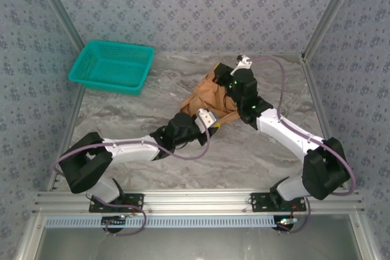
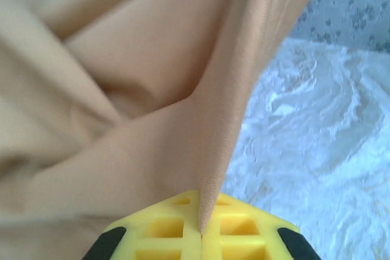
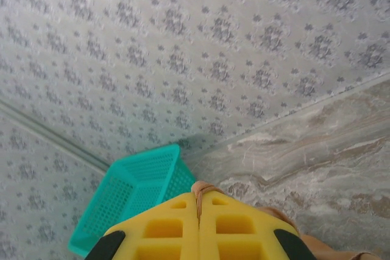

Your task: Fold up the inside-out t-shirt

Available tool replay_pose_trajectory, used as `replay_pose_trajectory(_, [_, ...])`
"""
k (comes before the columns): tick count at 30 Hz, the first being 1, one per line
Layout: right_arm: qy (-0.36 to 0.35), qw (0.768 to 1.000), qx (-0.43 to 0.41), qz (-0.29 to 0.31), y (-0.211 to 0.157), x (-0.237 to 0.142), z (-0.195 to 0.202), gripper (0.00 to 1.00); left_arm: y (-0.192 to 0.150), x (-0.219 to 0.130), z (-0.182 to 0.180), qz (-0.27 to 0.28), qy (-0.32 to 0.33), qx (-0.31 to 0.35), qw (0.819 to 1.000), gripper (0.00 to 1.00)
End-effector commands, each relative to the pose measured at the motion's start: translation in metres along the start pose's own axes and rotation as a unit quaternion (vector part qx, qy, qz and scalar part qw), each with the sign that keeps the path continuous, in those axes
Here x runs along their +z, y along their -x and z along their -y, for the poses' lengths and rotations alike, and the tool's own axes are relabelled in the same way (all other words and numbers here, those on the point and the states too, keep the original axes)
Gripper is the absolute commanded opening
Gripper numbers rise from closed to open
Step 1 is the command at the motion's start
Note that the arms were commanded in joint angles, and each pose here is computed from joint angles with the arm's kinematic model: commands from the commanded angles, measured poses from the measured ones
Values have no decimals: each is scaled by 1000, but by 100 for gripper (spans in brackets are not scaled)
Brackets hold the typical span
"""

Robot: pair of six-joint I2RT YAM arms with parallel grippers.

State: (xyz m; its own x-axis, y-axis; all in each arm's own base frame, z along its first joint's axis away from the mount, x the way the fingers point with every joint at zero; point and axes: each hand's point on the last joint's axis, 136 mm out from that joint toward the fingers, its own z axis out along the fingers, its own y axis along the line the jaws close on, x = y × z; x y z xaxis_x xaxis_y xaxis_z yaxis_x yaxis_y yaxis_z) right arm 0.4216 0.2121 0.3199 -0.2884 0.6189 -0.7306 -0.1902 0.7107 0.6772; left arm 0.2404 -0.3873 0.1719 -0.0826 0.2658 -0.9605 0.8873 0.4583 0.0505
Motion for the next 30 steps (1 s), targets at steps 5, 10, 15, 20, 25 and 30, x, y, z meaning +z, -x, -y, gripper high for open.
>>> replay_pose_trajectory(5, [113, 989, 60, 72, 81, -13, -74, 0, -51, 2, 9, -78, -4, 41, 996, 1])
replay_pose_trajectory(10, [151, 986, 47, 52, 94, -14, -106, 0, -63, 1, 0, -99, 23, 54, 993, 0])
replay_pose_trajectory(15, [177, 983, -56, -3, 104, -24, -135, 0, -79, -3, -16, -120, 65, 50, 989, 0])
replay_pose_trajectory(20, [211, 958, -159, -109, 66, -30, -137, 0, -84, -11, -15, -120, 63, 19, 991, 28])
replay_pose_trajectory(25, [205, 944, -183, -179, 26, -26, -103, 0, -39, -48, -4, -53, 31, -22, 998, 60])
replay_pose_trajectory(30, [194, 941, -173, -215, -13, -34, -70, 0, 1, -100, -51, 38, 74, -169, 982, 73])
